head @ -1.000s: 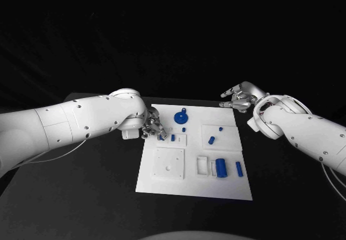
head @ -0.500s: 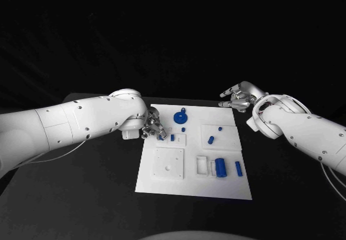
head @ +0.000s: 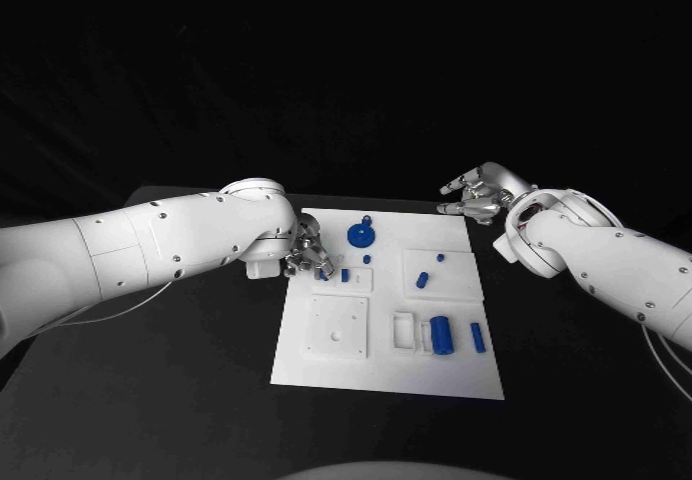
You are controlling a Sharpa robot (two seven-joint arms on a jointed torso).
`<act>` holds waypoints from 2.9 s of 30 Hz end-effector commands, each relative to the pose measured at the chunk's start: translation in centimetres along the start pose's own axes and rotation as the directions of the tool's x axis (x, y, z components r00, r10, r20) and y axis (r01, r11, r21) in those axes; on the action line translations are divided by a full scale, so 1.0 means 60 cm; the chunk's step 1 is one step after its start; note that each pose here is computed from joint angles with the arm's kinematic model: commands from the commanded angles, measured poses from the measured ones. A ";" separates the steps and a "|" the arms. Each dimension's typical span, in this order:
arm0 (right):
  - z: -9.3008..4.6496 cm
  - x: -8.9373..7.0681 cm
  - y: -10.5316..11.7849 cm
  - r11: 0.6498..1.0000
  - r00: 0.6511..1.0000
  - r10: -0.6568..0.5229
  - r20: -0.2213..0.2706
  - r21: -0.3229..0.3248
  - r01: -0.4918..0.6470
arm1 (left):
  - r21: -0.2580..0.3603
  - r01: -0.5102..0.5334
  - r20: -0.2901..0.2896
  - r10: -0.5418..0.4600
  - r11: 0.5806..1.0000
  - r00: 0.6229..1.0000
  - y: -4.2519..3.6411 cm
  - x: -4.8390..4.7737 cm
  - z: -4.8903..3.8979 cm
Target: Assemble the parts on the task board
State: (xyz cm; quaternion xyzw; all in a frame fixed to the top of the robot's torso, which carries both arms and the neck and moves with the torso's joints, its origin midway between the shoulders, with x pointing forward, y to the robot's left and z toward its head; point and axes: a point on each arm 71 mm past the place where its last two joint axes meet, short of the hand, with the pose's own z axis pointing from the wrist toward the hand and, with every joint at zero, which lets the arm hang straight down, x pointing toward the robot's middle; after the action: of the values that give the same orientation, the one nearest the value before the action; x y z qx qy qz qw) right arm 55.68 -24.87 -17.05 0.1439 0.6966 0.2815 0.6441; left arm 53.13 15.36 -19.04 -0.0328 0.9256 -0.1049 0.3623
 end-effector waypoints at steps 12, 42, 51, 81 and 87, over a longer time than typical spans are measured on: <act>0.000 0.002 0.002 1.000 1.000 -0.008 -0.008 -0.007 0.008 | 0.010 -0.013 -0.029 0.013 1.000 0.999 -0.011 0.019 0.007; 0.000 0.001 0.000 1.000 1.000 -0.009 -0.007 -0.005 0.009 | -0.025 -0.068 -0.010 0.067 0.997 0.998 0.006 0.020 0.006; 0.000 0.001 0.000 1.000 1.000 -0.009 -0.007 -0.005 0.009 | -0.026 -0.052 -0.012 0.052 0.998 0.999 0.005 0.022 0.007; 0.000 0.002 -0.001 1.000 1.000 -0.009 -0.008 -0.004 0.009 | -0.052 -0.022 -0.014 0.021 0.998 1.000 0.019 0.025 0.018; 0.000 0.002 -0.002 1.000 1.000 -0.009 -0.008 -0.004 0.009 | -0.040 -0.009 0.005 0.009 0.999 1.000 0.023 0.024 0.015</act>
State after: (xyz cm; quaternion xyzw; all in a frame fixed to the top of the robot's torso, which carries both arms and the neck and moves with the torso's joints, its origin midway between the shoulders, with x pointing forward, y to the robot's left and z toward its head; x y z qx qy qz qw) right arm 55.70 -24.98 -17.13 0.1447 0.6970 0.2801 0.6441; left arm 52.92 16.16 -20.48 -0.0356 0.9263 -0.0918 0.3638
